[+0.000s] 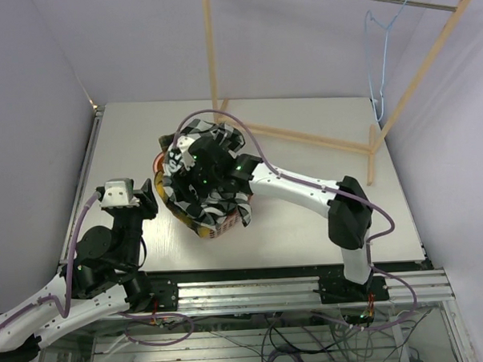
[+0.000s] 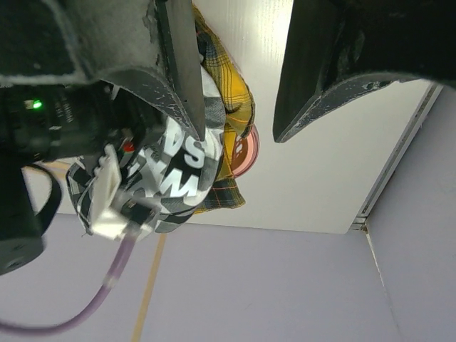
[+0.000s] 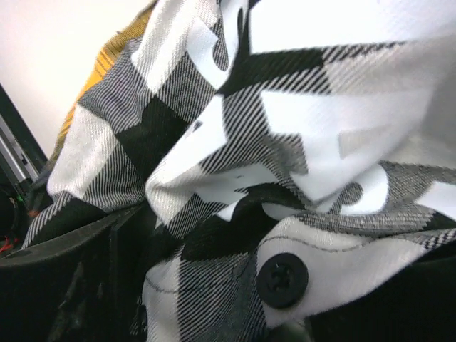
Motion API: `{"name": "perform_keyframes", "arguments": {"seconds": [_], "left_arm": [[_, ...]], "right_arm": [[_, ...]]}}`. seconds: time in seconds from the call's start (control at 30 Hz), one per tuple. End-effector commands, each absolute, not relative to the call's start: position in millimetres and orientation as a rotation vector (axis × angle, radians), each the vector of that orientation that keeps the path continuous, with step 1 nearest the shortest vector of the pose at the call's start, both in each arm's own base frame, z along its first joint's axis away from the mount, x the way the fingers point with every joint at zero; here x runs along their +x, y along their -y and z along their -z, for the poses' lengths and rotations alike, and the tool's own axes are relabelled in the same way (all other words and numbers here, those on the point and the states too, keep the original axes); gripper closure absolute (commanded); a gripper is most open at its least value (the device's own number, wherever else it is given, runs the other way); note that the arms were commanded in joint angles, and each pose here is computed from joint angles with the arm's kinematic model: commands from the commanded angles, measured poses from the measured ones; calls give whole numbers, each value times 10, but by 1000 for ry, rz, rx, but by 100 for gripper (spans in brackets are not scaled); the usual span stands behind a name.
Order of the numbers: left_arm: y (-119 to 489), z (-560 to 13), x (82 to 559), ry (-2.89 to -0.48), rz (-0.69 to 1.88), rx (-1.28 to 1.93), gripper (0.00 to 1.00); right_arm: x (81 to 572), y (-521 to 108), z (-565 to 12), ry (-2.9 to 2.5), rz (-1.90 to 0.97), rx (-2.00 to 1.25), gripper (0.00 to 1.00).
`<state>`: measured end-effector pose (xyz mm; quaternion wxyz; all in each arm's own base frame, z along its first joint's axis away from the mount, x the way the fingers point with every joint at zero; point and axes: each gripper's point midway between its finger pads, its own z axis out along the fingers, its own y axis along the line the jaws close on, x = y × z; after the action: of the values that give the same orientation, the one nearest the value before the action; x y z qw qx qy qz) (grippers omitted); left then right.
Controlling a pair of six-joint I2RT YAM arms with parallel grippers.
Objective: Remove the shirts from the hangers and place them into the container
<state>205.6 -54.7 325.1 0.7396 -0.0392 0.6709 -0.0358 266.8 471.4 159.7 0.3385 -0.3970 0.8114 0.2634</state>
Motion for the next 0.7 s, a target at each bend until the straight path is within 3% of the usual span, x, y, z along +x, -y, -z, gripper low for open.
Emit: {"name": "perform_keyframes", "arguments": {"seconds": [0.0,0.3,0.67], "left_arm": [[538,-3321,2055,-1462,97,-103,46],[525,-3323,2047,-1460,104,-107,46],[553,-3308,2062,-1472,94,-99,46]], "right_arm": [[2718,-4642,-2276,-1988,-670,-992,21],[2749,-4425,-2871,-1879,-647,-892,19],[2685,-3263,-3435,-1756,-444,-592,10]]}}
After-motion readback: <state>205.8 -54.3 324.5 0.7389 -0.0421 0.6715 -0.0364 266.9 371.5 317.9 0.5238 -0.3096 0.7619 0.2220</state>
